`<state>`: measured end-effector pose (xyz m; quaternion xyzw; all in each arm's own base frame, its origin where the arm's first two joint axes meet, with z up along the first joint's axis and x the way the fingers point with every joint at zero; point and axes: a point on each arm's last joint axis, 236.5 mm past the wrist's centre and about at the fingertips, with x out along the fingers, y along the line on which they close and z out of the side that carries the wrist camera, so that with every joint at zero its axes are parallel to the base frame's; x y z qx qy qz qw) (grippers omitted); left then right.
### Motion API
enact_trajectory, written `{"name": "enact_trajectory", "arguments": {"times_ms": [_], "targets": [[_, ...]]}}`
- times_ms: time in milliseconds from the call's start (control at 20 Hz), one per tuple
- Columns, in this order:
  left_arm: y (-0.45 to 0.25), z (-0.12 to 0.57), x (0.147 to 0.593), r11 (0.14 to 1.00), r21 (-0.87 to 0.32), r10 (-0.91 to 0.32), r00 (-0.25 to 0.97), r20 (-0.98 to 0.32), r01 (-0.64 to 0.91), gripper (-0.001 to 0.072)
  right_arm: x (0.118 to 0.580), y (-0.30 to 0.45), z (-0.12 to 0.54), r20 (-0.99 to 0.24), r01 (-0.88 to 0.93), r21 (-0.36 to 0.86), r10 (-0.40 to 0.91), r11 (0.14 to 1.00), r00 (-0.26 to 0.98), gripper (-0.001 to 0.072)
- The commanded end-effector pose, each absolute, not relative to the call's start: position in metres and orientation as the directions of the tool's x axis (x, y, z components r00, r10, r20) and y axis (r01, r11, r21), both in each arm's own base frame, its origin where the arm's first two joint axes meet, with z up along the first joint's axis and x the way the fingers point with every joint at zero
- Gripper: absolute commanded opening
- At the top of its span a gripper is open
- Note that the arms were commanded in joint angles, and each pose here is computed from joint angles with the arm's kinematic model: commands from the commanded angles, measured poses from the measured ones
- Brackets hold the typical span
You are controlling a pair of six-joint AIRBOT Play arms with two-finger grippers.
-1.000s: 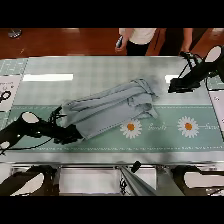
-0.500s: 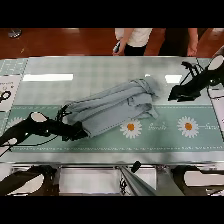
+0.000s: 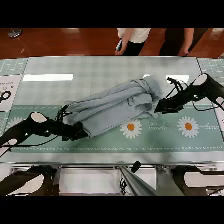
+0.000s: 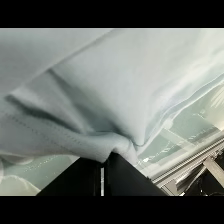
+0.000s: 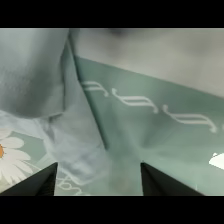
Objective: Fold the shirts.
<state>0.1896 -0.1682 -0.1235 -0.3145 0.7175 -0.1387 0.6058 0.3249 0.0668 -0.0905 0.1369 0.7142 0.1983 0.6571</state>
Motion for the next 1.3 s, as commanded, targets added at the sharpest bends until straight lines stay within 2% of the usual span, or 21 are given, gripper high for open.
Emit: {"name": "enact_trajectory", "arguments": {"times_ms": [0, 50, 250, 300, 400, 500, 600, 750, 850, 950, 1000, 1100, 1250], "targets": [[-0.166, -0.125, 0.193, 0.77, -0.574, -0.61, -0.054, -0.791, -0.279, 0.0024, 0.325, 0.083, -0.095, -0.886, -0.106, 0.463, 0.455, 0.88, -0.096, 0.0596], [-0.166, -0.126, 0.193, 0.77, -0.574, -0.609, -0.053, -0.791, -0.279, 0.0024, 0.326, 0.088, -0.096, -0.888, -0.121, 0.458, 0.45, 0.881, -0.091, 0.0587], [-0.165, -0.124, 0.2, 0.77, -0.576, -0.606, -0.032, -0.795, -0.274, 0.0025, 0.331, 0.105, -0.102, -0.913, -0.189, 0.407, 0.401, 0.894, -0.073, 0.0407], [-0.166, -0.122, 0.205, 0.769, -0.58, -0.607, -0.023, -0.794, -0.267, 0.0025, 0.329, 0.107, -0.104, -0.922, -0.218, 0.387, 0.378, 0.896, -0.082, 0.0317], [-0.167, -0.114, 0.218, 0.767, -0.592, -0.61, 0.003, -0.793, -0.247, 0.0024, 0.321, 0.103, -0.109, -0.944, -0.266, 0.329, 0.311, 0.906, -0.109, 0.0043], [-0.169, -0.1, 0.236, 0.763, -0.61, -0.616, 0.044, -0.786, -0.212, 0.0024, 0.319, 0.093, -0.102, -0.956, -0.266, 0.294, 0.274, 0.918, -0.108, 0.0021], [-0.174, -0.068, 0.262, 0.754, -0.642, -0.631, 0.118, -0.767, -0.14, 0.0023, 0.327, 0.081, -0.074, -0.962, -0.273, 0.269, 0.269, 0.924, -0.039, 0.0021], [-0.177, 0.029, 0.309, 0.732, -0.679, -0.655, 0.333, -0.678, 0.058, 0.0024, 0.352, 0.066, 0.017, -0.938, -0.292, 0.206, 0.273, 0.934, 0.211, 0.0021], [-0.169, 0.127, 0.33, 0.721, -0.659, -0.656, 0.516, -0.551, 0.214, 0.0024, 0.361, 0.059, 0.098, -0.864, -0.309, 0.136, 0.265, 0.941, 0.428, 0.0021], [-0.156, 0.233, 0.33, 0.725, -0.592, -0.637, 0.669, -0.383, 0.353, 0.0024, 0.359, 0.057, 0.186, -0.727, -0.29, 0.083, 0.257, 0.953, 0.637, 0.002], [-0.15, 0.287, 0.32, 0.736, -0.522, -0.627, 0.725, -0.287, 0.43, 0.0024, 0.351, 0.059, 0.227, -0.646, -0.28, 0.077, 0.261, 0.957, 0.717, 0.002], [-0.142, 0.375, 0.288, 0.762, -0.376, -0.604, 0.788, -0.12, 0.527, 0.0024, 0.33, 0.061, 0.292, -0.512, -0.276, 0.059, 0.267, 0.959, 0.816, 0.002], [-0.131, 0.452, 0.243, 0.809, -0.21, -0.557, 0.83, 0.027, 0.549, 0.0024, 0.298, 0.054, 0.373, -0.319, -0.237, 0.031, 0.234, 0.971, 0.918, 0.002]]}}
